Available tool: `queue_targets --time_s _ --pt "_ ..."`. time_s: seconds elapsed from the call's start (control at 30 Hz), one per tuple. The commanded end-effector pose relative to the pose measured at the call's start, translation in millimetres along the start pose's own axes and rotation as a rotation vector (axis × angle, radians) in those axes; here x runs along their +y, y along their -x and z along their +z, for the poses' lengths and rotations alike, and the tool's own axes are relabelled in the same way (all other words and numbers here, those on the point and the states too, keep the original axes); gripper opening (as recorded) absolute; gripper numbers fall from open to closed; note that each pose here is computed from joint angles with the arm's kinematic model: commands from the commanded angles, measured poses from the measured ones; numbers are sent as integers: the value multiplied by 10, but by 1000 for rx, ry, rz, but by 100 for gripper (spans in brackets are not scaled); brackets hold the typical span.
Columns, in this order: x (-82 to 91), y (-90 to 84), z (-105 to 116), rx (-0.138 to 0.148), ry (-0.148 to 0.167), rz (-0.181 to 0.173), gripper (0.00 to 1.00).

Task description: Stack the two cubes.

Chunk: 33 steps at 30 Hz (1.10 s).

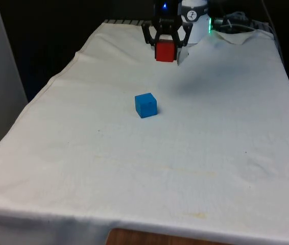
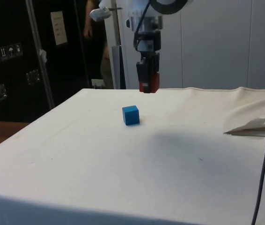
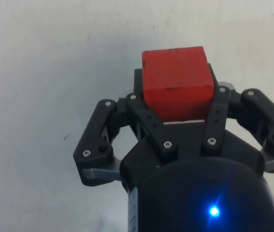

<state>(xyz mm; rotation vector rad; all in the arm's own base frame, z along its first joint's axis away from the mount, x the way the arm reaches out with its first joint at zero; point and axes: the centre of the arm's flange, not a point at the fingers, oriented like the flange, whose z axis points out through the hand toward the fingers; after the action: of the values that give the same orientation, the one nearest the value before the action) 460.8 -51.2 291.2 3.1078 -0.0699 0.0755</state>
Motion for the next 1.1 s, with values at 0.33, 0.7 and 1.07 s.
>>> queue_targets --time_s 0.33,0.7,1.07 --pt "69 -255 111 -58 -22 3 1" --pt "175 -494 231 -69 -31 8 1" --pt "234 -617 329 -58 -14 9 1"
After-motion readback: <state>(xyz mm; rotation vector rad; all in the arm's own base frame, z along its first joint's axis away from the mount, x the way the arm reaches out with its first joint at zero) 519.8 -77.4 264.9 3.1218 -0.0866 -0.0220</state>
